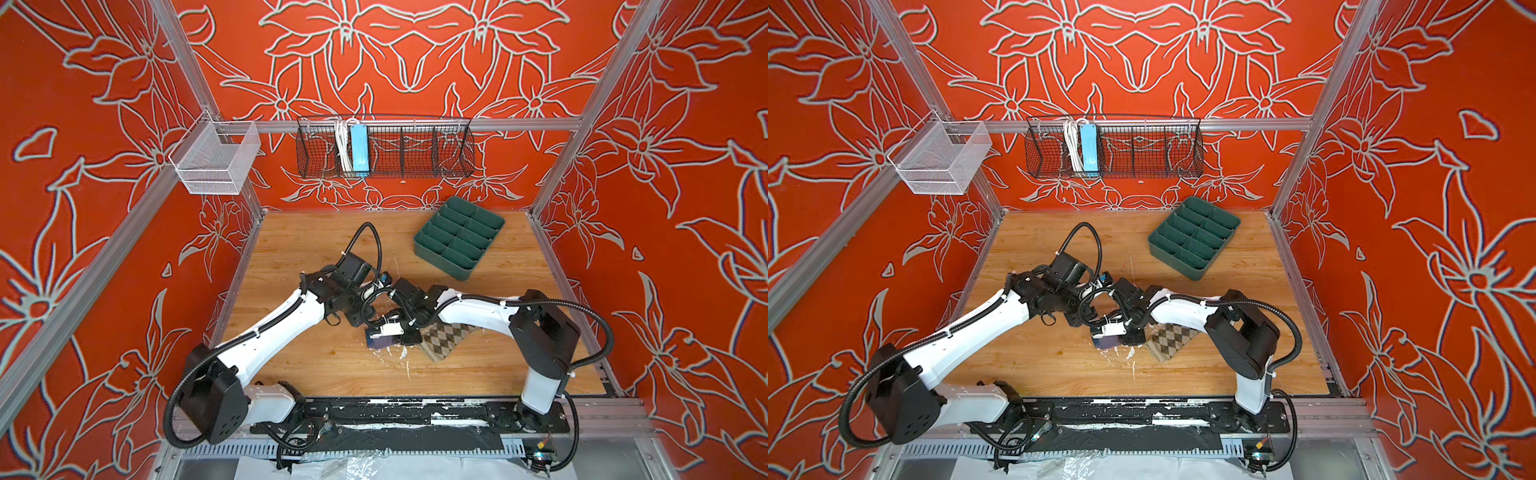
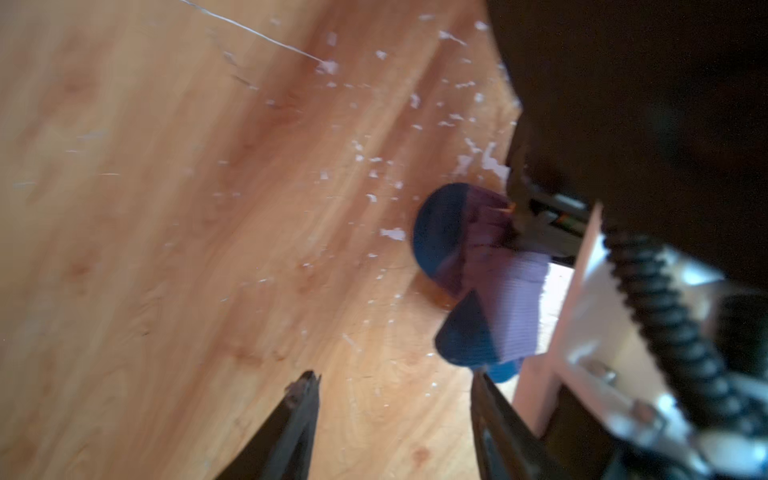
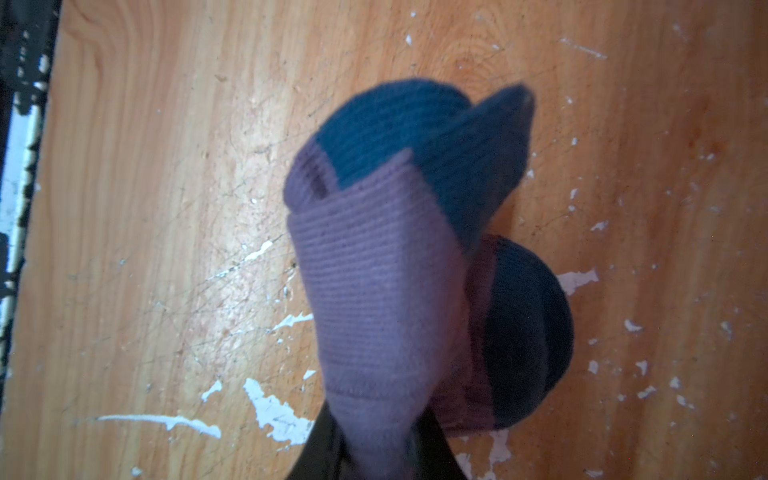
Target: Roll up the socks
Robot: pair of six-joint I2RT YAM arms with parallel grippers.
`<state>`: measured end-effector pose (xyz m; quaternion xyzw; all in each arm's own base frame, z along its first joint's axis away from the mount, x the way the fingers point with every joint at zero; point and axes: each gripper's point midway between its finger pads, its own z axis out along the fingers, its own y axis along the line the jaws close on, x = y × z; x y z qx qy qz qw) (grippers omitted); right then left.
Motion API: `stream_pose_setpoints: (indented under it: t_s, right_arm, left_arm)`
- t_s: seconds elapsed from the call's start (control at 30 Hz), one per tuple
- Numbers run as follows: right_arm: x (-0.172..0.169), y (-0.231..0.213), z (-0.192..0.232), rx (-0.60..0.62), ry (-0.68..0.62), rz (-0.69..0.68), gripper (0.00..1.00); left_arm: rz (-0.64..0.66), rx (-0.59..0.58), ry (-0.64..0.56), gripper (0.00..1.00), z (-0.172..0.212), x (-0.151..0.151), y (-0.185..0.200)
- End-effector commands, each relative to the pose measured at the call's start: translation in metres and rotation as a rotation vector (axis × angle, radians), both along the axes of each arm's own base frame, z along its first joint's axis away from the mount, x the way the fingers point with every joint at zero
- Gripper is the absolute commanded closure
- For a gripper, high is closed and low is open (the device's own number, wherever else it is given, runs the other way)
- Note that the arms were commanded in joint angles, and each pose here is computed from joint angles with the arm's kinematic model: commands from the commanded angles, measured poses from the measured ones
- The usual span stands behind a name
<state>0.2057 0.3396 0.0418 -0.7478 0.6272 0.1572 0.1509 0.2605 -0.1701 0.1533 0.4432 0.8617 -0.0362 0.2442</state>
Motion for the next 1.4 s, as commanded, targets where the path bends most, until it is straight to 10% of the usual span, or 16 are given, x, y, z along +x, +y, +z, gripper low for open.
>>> stream_pose_setpoints:
  t_s: [0.0,0.17,0.3,0.63,0.8,1.1,1.37]
  right_arm:
    - [-0.030,-0.020,-0.016,-0.100,0.206,0.009,0.98]
    - [-0.037,-0.024,-0.013,-0.177,0.392,-0.028,0.98]
    - [-0.029,-0.028,-0.018,-0.226,0.448,-0.092,0.97]
    - [-0.010,-0.024,-0.020,-0.222,0.552,-0.170,0.96]
    - [-0.004,-0.020,-0.022,-0.212,0.579,-0.189,0.96]
    - [-0.011,-0.021,-0.018,-0.207,0.617,-0.177,0.96]
    - [-0.017,-0.022,-0.006,-0.173,0.616,-0.143,0.96]
  left_arm:
    - [0.104,0.005,-0.255,0.43,0.045,0.015,0.022]
    - [0.261,0.010,-0.689,0.27,0.127,0.014,0.077]
    - [0.130,0.013,-0.824,0.15,0.146,-0.003,0.078]
    - [-0.523,-0.161,-0.442,0.21,0.089,-0.076,-0.011]
    - [-0.710,0.058,-0.376,0.22,0.008,-0.090,-0.044]
    - [-0.633,0.319,-0.357,0.28,-0.085,-0.049,-0.062]
    - [-0.534,0.502,-0.347,0.58,-0.123,-0.016,-0.058]
